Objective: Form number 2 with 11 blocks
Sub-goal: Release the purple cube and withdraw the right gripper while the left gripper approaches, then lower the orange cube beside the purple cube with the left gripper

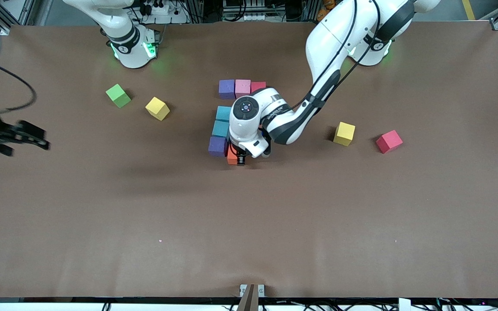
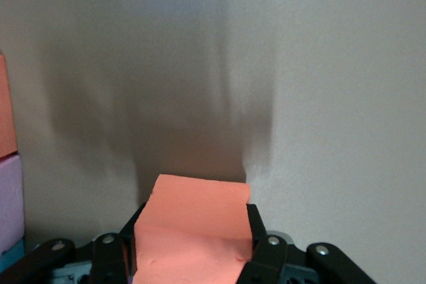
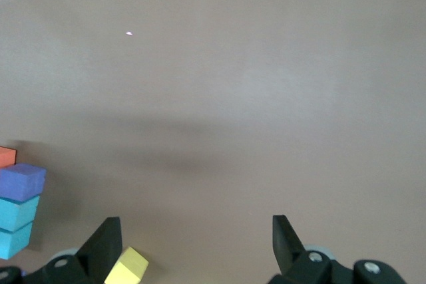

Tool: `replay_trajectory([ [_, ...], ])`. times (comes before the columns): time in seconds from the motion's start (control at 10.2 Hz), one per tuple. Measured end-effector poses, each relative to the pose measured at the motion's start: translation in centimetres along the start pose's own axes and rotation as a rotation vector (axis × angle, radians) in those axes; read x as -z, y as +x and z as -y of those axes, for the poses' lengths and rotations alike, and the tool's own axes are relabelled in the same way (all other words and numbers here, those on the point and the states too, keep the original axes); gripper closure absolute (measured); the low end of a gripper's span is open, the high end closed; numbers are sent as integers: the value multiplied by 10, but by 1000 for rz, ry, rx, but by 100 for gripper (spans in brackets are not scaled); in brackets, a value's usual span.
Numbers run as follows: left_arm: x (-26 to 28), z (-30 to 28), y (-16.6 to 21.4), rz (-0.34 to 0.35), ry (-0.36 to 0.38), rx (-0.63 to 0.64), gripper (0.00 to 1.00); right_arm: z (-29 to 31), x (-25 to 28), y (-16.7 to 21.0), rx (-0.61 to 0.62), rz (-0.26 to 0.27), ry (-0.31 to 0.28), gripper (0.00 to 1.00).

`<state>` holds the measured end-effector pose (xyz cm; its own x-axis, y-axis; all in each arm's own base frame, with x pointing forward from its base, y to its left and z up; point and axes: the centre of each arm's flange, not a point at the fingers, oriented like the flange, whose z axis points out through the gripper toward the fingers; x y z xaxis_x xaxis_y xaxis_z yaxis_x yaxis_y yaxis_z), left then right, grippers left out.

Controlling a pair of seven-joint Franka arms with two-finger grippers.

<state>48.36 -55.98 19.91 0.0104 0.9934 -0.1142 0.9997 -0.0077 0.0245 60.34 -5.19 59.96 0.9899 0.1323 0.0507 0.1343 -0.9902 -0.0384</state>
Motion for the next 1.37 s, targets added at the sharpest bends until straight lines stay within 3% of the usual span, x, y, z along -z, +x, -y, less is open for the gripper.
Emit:
replay_trajectory([
  [0.2, -3, 2, -3, 1, 1, 0, 40, -11, 16, -9, 16, 35, -28, 0],
  [0.59, -3, 3, -4, 5, 8, 19, 40, 5, 8, -15, 26, 121, -14, 0],
  [1.37, -3, 5, -2, -14, 42, 38, 40, 13, 27, -18, 6, 91, -26, 0],
])
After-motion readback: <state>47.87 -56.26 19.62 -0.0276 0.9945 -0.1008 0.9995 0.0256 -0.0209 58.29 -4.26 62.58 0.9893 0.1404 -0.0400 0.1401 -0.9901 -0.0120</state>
